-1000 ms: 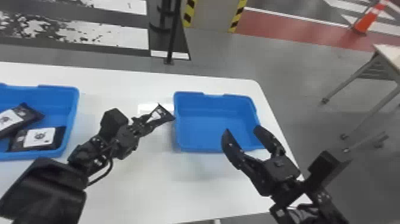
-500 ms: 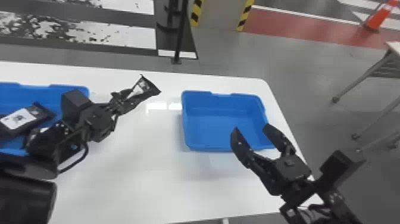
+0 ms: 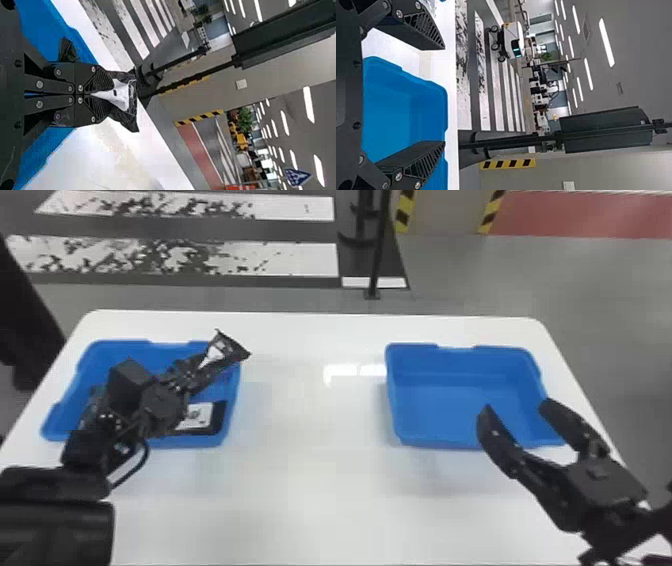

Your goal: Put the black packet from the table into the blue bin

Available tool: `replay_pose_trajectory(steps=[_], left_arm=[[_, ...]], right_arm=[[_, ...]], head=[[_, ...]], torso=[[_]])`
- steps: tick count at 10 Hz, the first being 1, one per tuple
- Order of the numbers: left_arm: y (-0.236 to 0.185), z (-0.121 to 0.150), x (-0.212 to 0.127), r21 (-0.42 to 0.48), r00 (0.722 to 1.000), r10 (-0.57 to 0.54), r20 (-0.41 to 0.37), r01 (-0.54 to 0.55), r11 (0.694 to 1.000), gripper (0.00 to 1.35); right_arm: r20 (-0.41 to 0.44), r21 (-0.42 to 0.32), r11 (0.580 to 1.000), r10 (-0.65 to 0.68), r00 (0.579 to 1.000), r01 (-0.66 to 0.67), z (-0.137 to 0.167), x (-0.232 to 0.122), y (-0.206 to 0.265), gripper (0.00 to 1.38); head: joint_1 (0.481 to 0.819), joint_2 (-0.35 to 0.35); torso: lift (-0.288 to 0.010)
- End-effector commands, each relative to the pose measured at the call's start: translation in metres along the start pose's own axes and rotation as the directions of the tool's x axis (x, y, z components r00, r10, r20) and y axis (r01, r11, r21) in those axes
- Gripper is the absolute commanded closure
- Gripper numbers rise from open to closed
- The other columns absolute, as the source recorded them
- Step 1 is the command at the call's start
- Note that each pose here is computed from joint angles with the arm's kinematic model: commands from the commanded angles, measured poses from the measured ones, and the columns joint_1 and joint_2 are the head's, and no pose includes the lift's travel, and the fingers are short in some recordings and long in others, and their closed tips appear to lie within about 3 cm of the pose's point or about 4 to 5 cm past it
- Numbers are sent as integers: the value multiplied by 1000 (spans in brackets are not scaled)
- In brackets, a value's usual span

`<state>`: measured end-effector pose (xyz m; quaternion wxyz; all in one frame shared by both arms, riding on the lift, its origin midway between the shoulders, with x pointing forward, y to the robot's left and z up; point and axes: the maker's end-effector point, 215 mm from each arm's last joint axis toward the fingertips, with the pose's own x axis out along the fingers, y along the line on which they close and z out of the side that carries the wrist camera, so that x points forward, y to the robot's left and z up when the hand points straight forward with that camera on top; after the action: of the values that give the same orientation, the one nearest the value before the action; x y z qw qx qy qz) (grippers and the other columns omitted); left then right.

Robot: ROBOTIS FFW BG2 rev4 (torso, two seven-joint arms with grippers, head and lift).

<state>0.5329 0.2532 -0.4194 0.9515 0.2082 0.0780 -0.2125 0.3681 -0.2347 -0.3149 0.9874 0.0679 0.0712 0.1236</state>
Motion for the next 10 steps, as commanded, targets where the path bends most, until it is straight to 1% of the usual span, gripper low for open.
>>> replay_pose_trajectory(steps=[1,2,3,4,5,6,7,8,9,10], left_arm=[[28,-21,-24,8,997,66,-34,-66,998,851],[42,-27,-42,6,993,105,-47,-105,994,317],[53,-26,-58,13,989,138,-52,-138,990,75],[62,-24,-79,-1,984,174,-45,-174,985,130],[71,-22,-104,-8,975,219,-32,-220,976,156],[79,-19,-132,-10,963,268,-13,-268,963,160],[81,-19,-160,-37,947,320,16,-319,947,162],[93,-15,-189,-9,930,365,27,-365,931,162],[96,-9,-212,-28,911,407,57,-406,913,162],[90,-3,-226,-96,893,442,89,-434,896,162]], right_arm=[[0,0,1000,-1,1000,1,0,0,0,173],[0,0,1000,1,1000,-1,0,0,0,173],[-1,-1,1000,2,1000,-2,0,0,0,173],[2,-2,1000,2,1000,-2,1,1,0,173],[2,0,1000,0,1000,0,1,1,0,173],[3,1,1000,0,1000,0,1,1,0,173],[3,1,1000,0,1000,0,1,1,0,173],[3,3,1000,2,1000,-2,1,1,1,173],[5,1,1000,3,1000,-3,2,2,2,173],[5,2,1000,2,1000,-2,2,2,2,173]], head=[[695,2],[695,40],[695,78],[695,106],[695,119],[695,142],[695,171],[695,198],[695,217],[695,252]], torso=[[-110],[-110],[-110],[-110],[-110],[-110],[-110],[-110],[-110],[-110]])
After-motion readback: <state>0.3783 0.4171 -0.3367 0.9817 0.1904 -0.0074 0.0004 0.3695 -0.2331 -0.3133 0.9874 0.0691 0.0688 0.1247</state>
